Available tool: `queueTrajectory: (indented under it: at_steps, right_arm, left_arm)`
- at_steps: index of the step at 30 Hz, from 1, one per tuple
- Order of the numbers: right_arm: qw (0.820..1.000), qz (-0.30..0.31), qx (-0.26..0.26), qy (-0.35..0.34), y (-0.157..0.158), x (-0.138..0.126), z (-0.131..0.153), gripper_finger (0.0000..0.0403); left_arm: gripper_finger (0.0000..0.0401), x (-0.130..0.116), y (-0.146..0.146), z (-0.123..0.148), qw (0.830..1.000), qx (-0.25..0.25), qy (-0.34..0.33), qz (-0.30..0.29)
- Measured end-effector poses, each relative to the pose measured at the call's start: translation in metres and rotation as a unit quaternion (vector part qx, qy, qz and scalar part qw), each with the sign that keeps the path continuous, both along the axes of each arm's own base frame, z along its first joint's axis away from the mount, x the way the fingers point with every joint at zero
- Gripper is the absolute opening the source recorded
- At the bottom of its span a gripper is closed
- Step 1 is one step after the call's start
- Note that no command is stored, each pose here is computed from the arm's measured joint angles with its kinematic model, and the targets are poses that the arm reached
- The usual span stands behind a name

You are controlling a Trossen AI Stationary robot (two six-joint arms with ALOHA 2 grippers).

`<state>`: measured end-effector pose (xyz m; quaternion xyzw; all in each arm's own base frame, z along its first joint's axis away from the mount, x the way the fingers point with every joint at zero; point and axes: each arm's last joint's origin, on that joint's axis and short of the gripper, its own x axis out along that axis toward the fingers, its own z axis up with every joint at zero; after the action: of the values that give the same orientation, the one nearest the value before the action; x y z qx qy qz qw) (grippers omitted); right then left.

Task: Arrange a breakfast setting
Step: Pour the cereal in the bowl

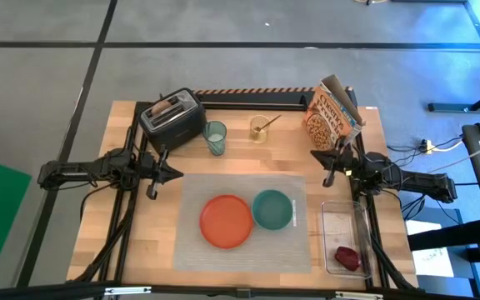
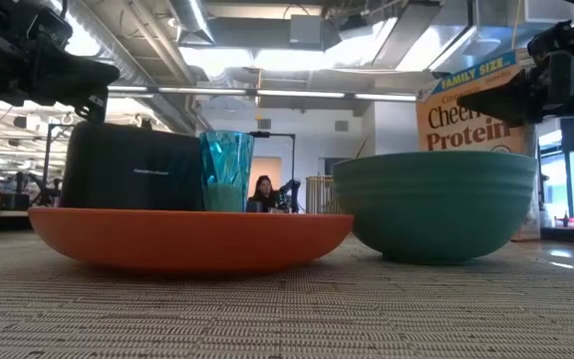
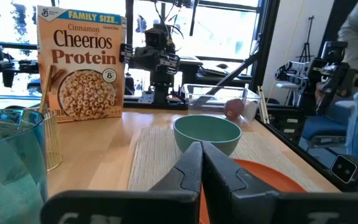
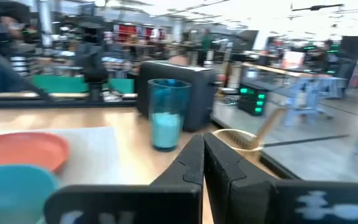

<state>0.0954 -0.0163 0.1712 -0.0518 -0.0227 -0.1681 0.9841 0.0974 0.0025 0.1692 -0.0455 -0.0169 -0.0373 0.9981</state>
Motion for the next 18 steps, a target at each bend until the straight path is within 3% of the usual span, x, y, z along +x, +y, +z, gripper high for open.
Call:
queueTrajectory:
  at_steps: [3,8,11,13,15,18]
  right_arm:
    - [1.000,-0.001,0.002,-0.002,0.0000,0.0000,0.0003,0.0000]
    - [0.999,0.053,0.005,-0.001,0.0029,0.0009,-0.0002,0.0000]
    - [0.998,0.054,0.037,-0.010,0.0029,0.0010,-0.0002,0.0000]
    - [0.994,0.022,0.099,-0.028,0.0009,0.0009,-0.0007,0.0000]
    - [0.980,-0.018,0.187,-0.070,-0.0017,-0.0001,0.0000,0.0000]
    - [0.929,-0.060,0.331,-0.151,-0.0048,-0.0016,0.0006,0.0000]
  left_arm:
    - [0.0000,0.0000,0.0000,0.0000,1.000,0.000,0.000,0.000]
    - [0.0000,0.0000,0.0000,-0.0001,1.000,0.000,0.000,0.000]
    - [0.0000,0.0000,0.0000,-0.0001,1.000,0.000,0.000,0.000]
    - [0.0000,0.0000,0.0000,0.0000,1.000,0.000,0.000,0.000]
    - [0.0000,0.0000,0.0000,0.0000,1.000,0.000,0.000,0.000]
    - [0.0000,0.0000,0.0000,-0.0001,1.000,0.000,0.000,0.000]
